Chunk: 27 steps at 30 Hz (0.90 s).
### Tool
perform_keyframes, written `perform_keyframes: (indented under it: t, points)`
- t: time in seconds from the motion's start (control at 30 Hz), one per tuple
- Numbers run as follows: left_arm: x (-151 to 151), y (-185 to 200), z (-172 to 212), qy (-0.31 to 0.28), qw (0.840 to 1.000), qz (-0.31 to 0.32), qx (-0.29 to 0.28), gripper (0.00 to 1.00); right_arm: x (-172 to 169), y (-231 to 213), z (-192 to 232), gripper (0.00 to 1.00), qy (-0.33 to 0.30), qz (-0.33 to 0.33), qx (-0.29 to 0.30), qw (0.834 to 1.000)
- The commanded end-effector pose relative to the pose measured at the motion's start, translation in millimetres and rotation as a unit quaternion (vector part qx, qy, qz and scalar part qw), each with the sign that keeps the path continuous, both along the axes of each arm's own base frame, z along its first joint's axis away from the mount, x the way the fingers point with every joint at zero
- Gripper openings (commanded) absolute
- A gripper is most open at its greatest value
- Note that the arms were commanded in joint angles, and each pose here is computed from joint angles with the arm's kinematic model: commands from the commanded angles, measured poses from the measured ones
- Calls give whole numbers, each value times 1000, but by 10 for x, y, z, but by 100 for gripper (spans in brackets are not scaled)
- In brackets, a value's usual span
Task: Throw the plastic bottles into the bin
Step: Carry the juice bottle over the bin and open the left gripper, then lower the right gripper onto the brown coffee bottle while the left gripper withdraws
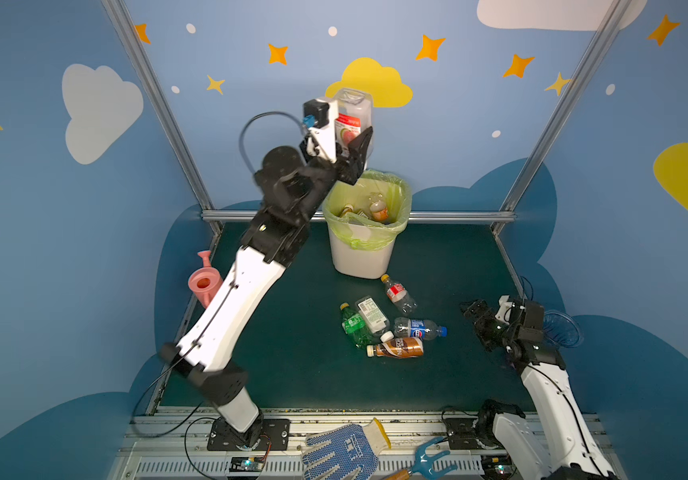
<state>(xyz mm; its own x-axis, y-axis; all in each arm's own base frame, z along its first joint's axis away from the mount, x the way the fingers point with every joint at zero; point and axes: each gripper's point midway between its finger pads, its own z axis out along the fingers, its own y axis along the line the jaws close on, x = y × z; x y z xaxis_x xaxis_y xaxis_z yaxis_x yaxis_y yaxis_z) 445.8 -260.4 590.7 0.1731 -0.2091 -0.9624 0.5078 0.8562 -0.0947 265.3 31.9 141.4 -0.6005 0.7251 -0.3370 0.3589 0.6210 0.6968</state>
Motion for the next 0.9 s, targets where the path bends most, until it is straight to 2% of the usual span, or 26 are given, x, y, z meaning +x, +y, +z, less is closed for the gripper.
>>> perform_keyframes:
  t: [0.0,0.07,0.23,0.37,0.53,0.63,0.73,0.87]
  points:
    - [661,-195,-983,180,984,-4,1,73,-29,0,109,98,-8,7,-12,1000]
    - [691,-200,-910,187,982,-11,-4,82,-46,-11,140,98,-12,8,-18,1000]
    - [397,-108,-92,68,996,-35,-44,100,-72,-22,138,98,-15,3,-17,1000]
    - [224,-30,125,46,997,-40,-51,100,-89,-5,105,98,-12,1,-9,1000]
    - [96,57,31,51,997,-32,-50,100,-119,17,72,98,-7,-2,2,1000]
    - [66,152,-158,69,996,-12,-47,100,-147,75,33,98,1,3,21,1000]
    - [-4,285,-447,91,995,13,-41,100,-202,160,-32,98,14,8,39,999]
    - [-165,559,-1057,127,989,59,-49,100,-321,283,-169,98,44,8,46,998]
